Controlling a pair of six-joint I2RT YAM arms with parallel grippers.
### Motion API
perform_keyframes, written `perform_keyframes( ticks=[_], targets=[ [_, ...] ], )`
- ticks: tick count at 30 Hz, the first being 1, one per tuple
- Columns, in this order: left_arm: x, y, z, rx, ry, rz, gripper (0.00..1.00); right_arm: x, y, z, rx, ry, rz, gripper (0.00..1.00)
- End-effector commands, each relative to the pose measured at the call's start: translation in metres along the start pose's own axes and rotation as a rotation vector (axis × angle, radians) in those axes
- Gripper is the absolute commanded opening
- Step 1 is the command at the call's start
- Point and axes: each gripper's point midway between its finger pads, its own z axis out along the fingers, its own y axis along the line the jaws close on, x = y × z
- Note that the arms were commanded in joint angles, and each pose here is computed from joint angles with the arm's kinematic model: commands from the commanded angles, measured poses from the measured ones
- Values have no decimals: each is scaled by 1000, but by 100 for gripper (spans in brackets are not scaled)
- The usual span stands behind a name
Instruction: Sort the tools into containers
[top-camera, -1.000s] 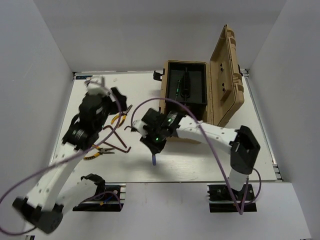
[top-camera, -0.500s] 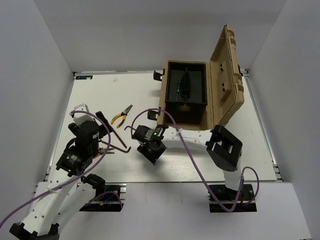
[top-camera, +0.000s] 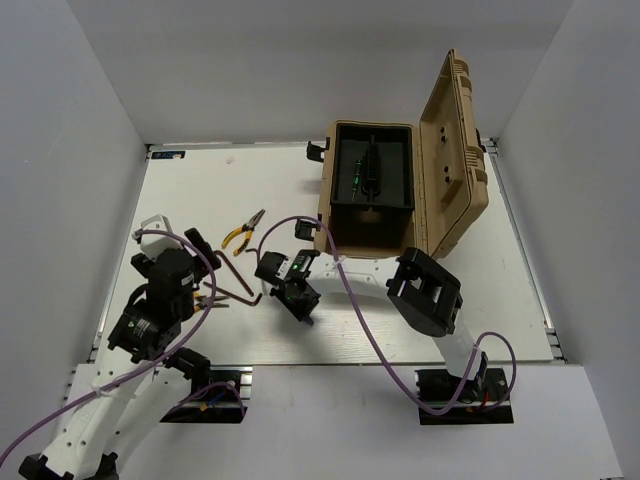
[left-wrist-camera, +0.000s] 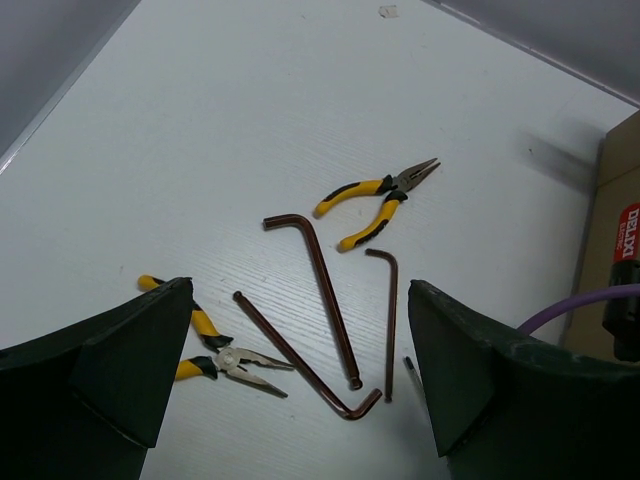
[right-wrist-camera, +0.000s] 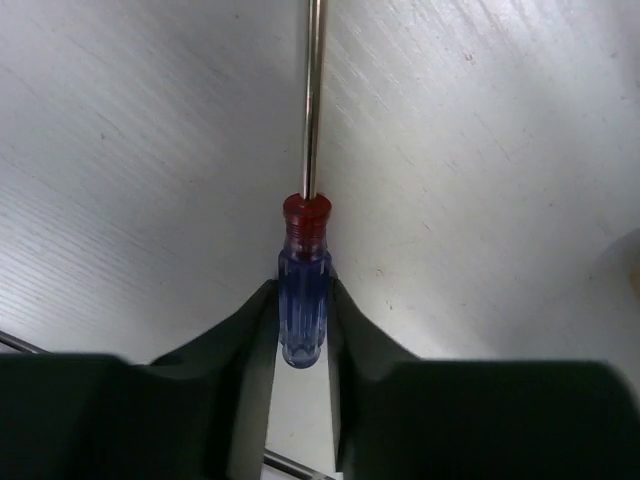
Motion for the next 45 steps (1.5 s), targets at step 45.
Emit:
perform_keyframes(
  ticks=[45],
  targets=[
    [196, -40, 22, -86, 685, -222, 61, -193, -309, -225, 479, -764, 465, 0]
  ],
)
